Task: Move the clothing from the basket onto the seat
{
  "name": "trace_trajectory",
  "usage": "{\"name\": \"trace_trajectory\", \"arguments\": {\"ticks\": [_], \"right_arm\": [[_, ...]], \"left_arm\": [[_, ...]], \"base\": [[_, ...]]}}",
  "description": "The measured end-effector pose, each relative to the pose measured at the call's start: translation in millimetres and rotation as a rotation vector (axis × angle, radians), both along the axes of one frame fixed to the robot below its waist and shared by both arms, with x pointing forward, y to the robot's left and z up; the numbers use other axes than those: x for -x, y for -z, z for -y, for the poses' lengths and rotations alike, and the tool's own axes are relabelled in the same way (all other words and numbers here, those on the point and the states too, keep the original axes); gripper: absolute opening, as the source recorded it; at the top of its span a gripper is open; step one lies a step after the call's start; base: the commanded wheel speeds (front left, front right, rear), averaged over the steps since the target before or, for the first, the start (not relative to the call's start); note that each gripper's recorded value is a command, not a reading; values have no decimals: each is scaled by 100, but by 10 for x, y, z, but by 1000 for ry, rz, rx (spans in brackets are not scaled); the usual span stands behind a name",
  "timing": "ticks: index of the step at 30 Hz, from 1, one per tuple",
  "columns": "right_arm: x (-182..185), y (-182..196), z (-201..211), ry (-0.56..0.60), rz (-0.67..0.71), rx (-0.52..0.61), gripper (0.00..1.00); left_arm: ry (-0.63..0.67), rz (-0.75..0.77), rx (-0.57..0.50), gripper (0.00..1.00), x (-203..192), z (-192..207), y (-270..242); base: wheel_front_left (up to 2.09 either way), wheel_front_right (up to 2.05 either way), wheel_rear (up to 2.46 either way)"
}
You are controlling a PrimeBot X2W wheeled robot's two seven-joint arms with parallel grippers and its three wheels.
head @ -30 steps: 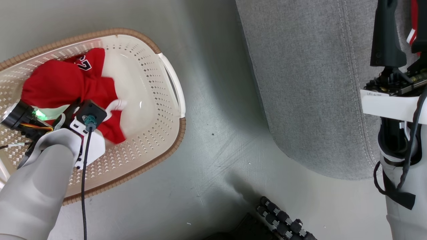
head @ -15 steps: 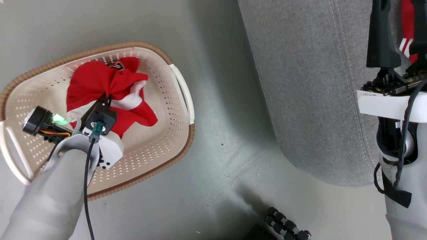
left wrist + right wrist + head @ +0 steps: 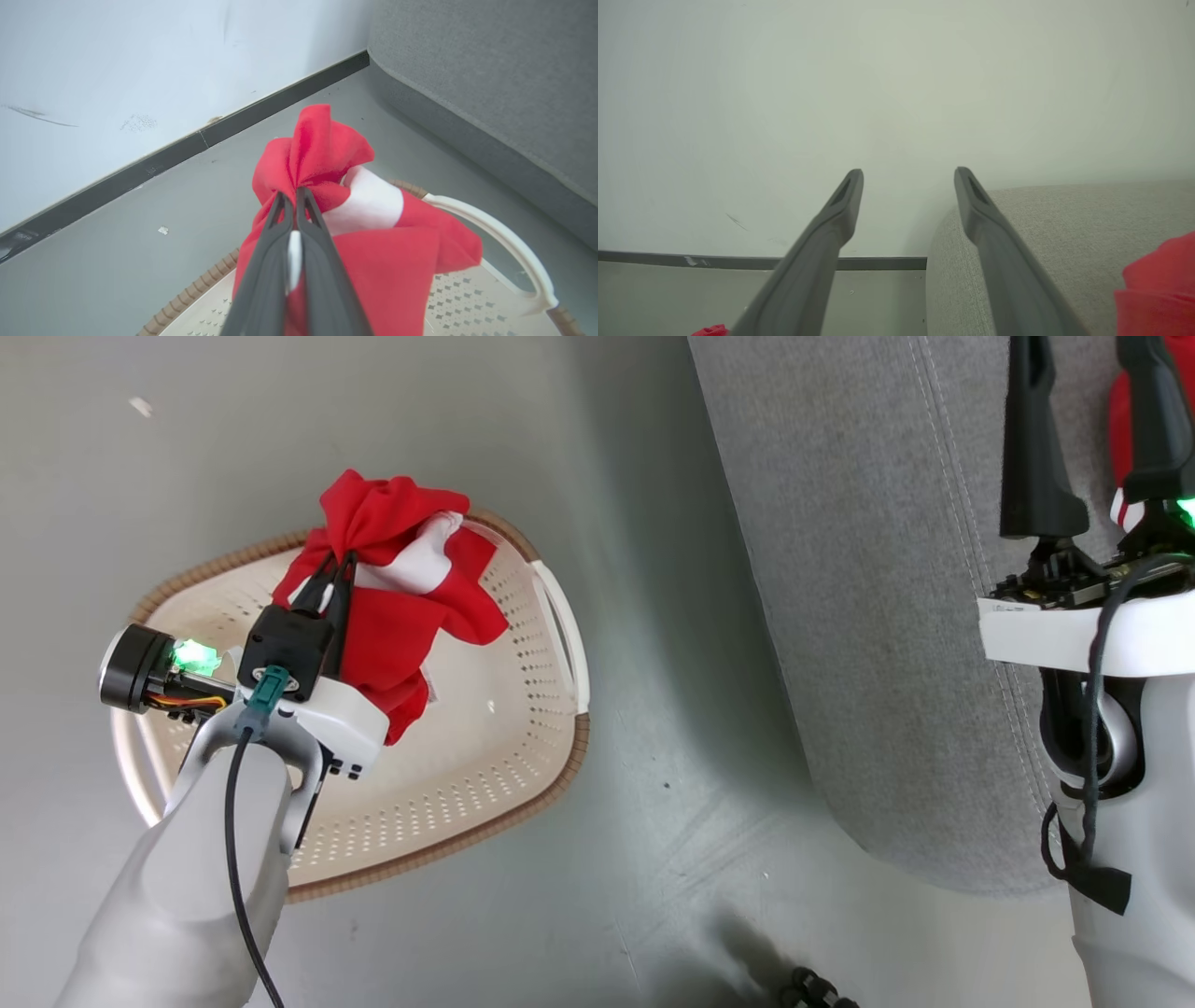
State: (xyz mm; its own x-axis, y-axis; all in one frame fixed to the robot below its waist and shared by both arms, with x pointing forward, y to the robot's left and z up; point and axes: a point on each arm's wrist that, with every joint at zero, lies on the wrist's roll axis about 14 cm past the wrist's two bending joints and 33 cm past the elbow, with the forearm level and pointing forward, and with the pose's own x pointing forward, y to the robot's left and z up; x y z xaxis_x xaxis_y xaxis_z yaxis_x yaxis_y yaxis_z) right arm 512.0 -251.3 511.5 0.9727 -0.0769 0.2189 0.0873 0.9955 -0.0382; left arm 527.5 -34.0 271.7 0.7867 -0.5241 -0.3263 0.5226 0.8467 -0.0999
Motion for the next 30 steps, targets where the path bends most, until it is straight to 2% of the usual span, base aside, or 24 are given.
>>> {"name": "trace_trajectory", "arguments": {"ticks": [9,16,30], "right_arm": [[32,-134,-130,-28,17,16,100],[127,-160,-235,-50,7,-8,100],[354,-239,-575,-130,-11,5,100]], "left_arm": [[-155,94,98,0,-186,-339,-636],[-221,190,150,0,-173,-564,-1153],[-287,338,144,0,121,-1017,-1901]], "base": [[0,0,0],[0,0,0],[0,0,0]]}}
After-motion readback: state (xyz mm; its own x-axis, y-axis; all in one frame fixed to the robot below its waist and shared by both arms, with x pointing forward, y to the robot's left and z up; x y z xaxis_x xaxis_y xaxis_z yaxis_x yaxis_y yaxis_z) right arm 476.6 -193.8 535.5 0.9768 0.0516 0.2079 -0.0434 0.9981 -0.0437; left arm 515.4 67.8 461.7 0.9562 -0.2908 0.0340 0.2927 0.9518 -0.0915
